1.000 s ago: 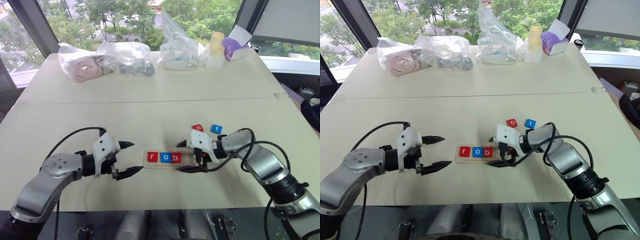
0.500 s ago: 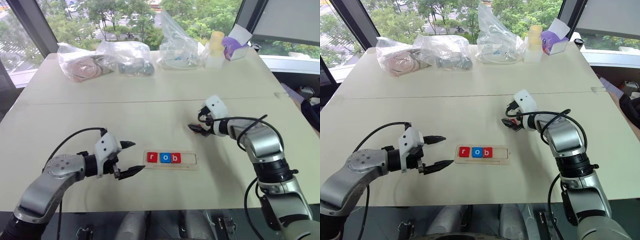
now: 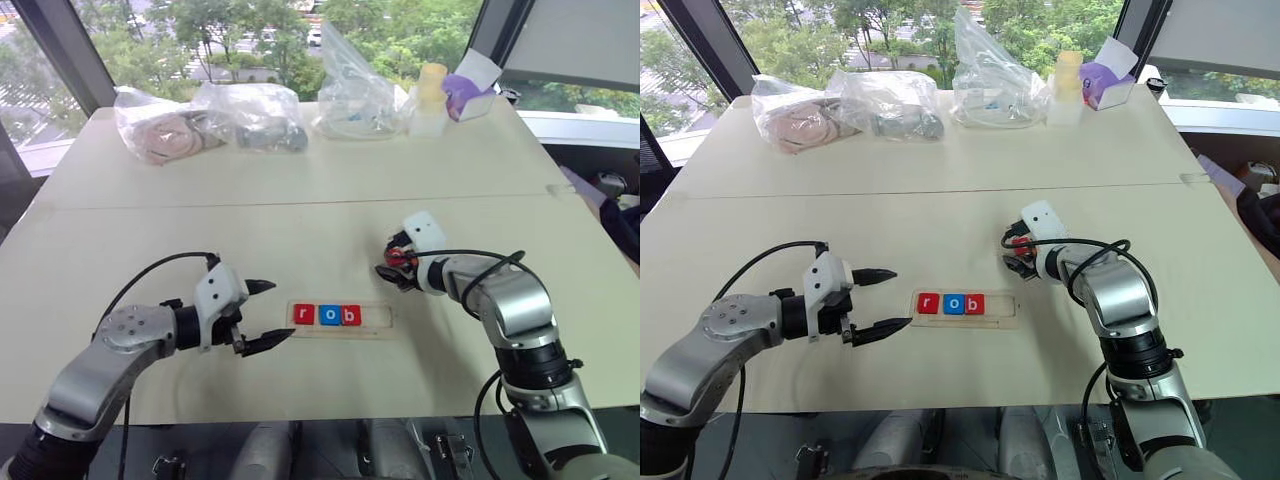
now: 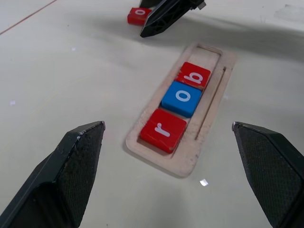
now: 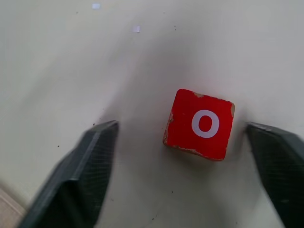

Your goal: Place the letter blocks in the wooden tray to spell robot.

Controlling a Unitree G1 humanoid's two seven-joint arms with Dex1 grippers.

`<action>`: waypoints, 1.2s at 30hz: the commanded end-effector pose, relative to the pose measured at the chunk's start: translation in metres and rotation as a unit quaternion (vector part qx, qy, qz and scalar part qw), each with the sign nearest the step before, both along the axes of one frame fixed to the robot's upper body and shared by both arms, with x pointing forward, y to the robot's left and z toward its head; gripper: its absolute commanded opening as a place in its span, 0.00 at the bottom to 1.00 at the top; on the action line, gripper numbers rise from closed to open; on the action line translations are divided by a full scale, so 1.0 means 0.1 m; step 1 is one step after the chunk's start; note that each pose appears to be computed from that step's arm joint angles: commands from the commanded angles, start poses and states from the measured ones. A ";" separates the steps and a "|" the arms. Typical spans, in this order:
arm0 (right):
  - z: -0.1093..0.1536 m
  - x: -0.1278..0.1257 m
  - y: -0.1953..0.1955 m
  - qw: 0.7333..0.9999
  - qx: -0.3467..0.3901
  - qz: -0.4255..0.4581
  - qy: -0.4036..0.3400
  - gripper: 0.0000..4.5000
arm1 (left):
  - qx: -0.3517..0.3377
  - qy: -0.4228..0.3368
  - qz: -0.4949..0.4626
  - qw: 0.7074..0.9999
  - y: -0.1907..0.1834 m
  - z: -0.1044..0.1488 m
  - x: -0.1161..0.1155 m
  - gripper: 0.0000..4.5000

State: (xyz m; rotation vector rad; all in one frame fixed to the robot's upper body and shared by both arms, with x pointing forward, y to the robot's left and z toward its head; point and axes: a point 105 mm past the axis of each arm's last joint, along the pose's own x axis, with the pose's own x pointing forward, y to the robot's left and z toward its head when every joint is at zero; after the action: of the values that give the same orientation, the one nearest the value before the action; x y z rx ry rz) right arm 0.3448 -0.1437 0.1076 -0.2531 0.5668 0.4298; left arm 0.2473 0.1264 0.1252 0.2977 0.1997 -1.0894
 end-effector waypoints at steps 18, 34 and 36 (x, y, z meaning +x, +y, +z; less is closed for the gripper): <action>0.12 -0.85 -0.37 0.998 -0.005 -0.064 0.008 0.25 | -0.015 -0.016 -0.052 0.998 -0.02 0.05 -0.07 1.00; 0.29 -0.89 -0.40 0.991 -0.076 0.108 -0.001 0.99 | -0.010 -0.019 -0.076 0.997 -0.08 0.05 0.06 1.00; 0.39 -0.84 -0.44 0.974 -0.115 0.195 -0.030 0.99 | -0.011 -0.020 -0.077 0.997 -0.10 0.05 0.07 1.00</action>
State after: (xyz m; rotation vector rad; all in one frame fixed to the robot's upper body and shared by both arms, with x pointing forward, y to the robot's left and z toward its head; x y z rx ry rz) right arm 0.2593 -0.2006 0.1386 -0.5477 0.6007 0.5871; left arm 0.2551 0.1220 0.1241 0.2969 0.1703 -1.2139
